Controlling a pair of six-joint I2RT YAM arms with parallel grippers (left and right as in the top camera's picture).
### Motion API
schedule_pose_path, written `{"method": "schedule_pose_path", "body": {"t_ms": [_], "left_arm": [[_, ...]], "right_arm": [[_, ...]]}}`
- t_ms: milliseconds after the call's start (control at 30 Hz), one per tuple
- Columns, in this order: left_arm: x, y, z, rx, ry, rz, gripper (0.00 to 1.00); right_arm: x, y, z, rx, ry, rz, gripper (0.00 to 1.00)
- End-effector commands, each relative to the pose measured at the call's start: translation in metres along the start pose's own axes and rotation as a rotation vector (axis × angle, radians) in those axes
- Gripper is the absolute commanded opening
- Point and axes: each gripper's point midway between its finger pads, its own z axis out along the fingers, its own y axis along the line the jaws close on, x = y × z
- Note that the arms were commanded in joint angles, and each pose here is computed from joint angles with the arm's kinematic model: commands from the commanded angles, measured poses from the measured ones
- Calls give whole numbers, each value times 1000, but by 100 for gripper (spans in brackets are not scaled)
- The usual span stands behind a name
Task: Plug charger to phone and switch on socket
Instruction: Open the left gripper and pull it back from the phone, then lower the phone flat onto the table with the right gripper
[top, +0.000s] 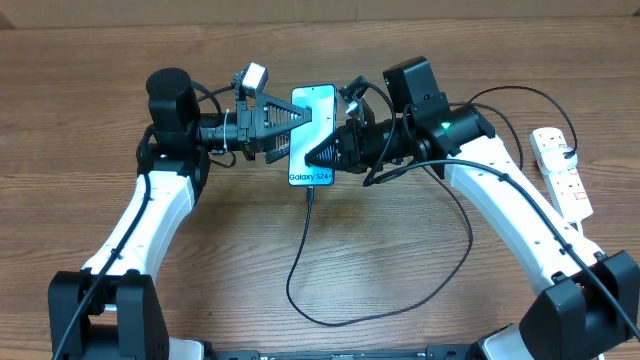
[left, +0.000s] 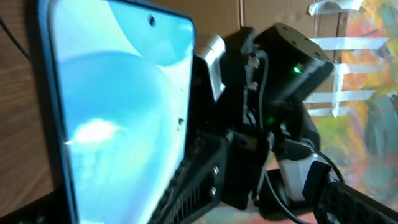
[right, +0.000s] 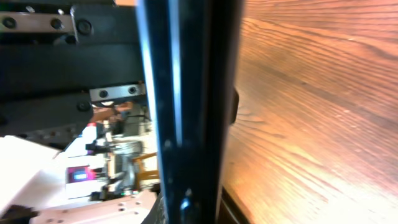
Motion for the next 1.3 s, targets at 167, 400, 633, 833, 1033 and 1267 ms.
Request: {"method": "schedule_pose_path", "body": {"t_ms": [167, 400, 633, 833, 1033, 1267], "left_arm": [[-34, 38, -35, -169, -229, 106, 100], [-26, 146, -91, -695, -444, -163, 100], [4, 179, -115, -924, -400, -225, 100], [5, 185, -124, -991, -401, -198, 100], [8, 187, -127, -1009, -400, -208, 100], [7, 187, -127, -1008, -405, -215, 100]], "right_arm": [[0, -65, -11, 353, -54, 20, 4], [2, -84, -1, 379, -17, 49, 4], [6, -115, 19, 416, 45, 102, 4], [4, -136, 34, 425, 68, 127, 4], [10, -157, 49, 437, 112, 163, 4], [14, -183, 66, 451, 147, 194, 4]]}}
